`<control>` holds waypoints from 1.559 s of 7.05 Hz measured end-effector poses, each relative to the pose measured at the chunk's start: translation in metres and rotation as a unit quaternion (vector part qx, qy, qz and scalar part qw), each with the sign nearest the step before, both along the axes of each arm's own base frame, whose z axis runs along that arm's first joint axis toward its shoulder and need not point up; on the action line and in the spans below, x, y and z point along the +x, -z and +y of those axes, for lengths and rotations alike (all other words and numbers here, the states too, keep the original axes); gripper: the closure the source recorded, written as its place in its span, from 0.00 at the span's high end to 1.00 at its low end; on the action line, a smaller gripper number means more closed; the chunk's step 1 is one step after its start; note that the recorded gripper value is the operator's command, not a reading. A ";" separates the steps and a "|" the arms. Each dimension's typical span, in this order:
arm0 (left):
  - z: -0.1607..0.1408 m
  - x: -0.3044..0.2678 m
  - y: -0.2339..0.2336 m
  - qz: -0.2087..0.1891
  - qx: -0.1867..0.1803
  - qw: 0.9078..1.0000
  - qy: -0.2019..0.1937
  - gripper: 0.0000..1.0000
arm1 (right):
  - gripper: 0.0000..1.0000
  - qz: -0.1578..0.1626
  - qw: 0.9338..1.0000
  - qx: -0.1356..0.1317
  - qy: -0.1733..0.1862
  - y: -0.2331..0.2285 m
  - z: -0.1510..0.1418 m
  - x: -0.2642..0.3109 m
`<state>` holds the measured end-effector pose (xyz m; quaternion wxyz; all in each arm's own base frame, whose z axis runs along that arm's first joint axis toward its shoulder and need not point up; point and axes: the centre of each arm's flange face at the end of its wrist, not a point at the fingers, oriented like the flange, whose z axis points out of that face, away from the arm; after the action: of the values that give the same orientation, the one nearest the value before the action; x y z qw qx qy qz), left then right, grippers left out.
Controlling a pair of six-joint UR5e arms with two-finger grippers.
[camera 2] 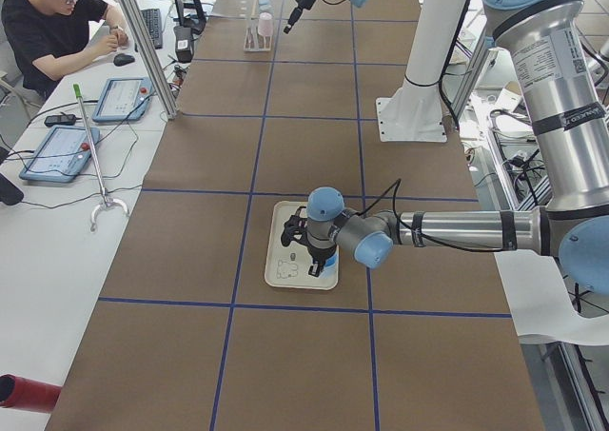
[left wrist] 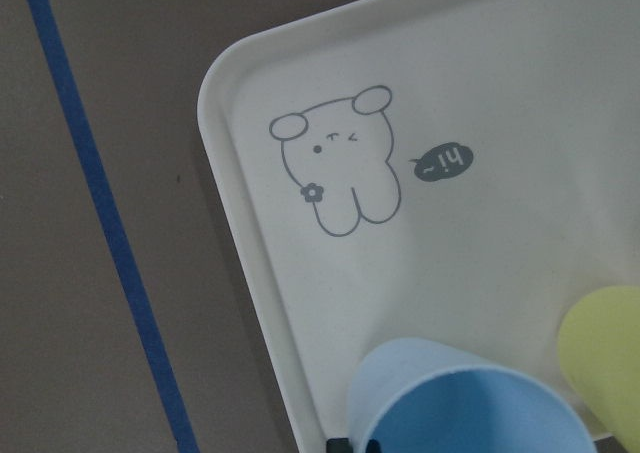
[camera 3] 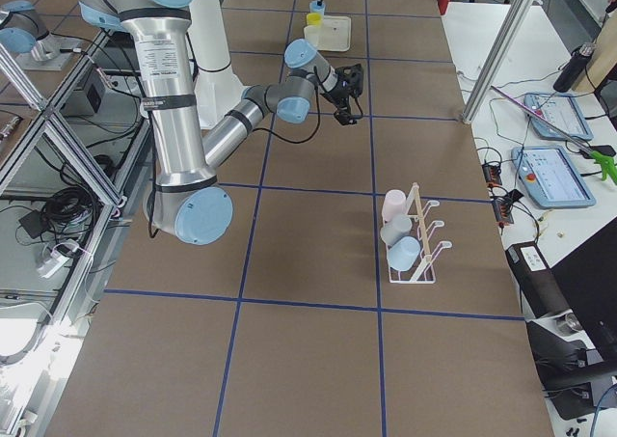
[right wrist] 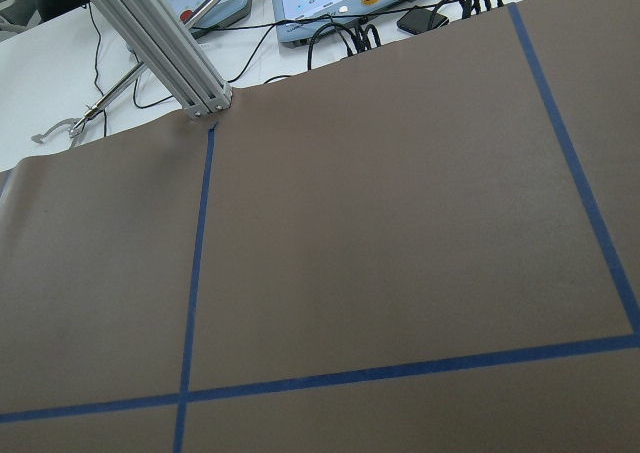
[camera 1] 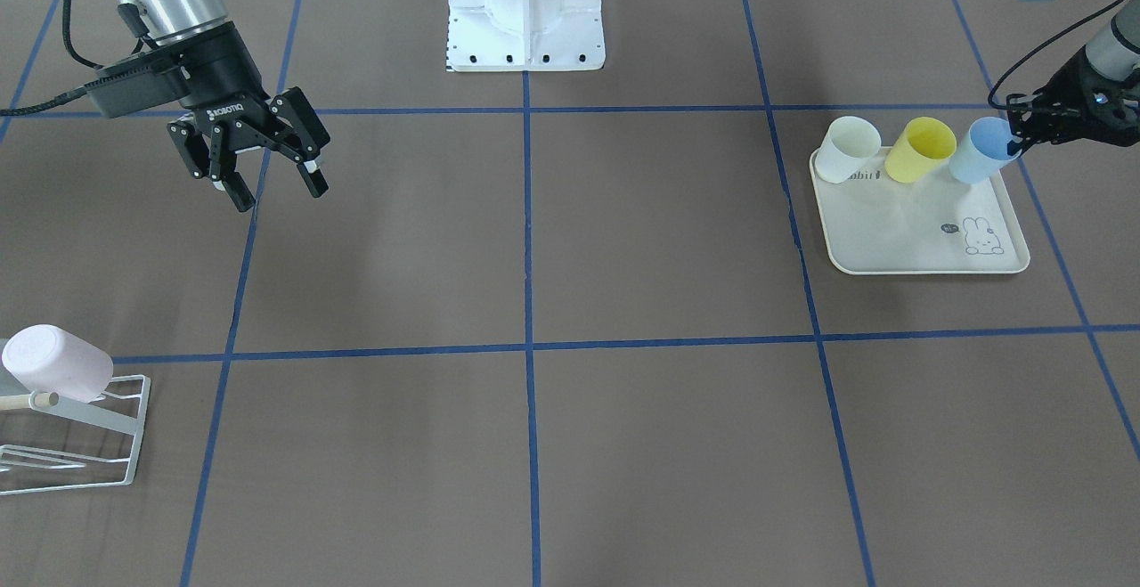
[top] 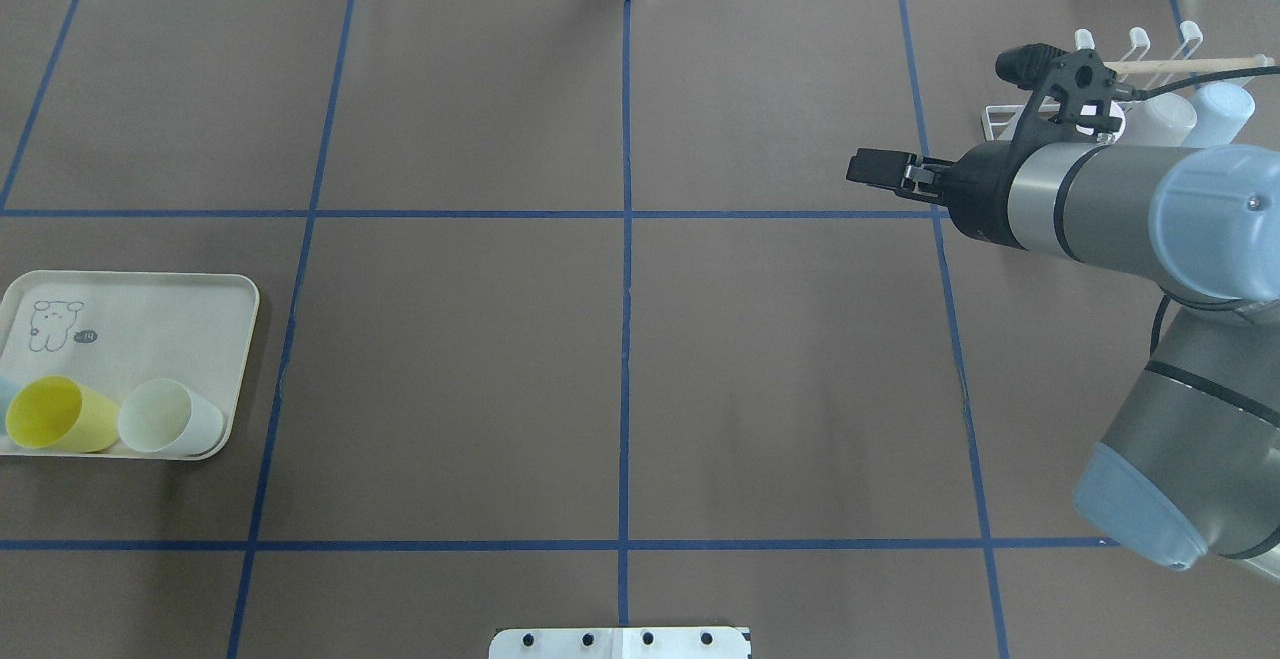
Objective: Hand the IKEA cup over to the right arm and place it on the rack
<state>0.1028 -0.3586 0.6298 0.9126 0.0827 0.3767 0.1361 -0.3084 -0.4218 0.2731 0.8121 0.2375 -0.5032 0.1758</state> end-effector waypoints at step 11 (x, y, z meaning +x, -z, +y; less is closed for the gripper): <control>-0.197 0.137 0.292 0.213 -0.140 0.898 0.358 0.00 | 1.00 -0.039 0.999 -0.009 -0.014 0.026 -0.010 -0.016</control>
<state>0.2394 -0.5554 0.3375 0.8001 0.1105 0.5219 -0.2744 -0.3243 -0.4317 0.2475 0.7911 0.2303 -0.5299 0.2009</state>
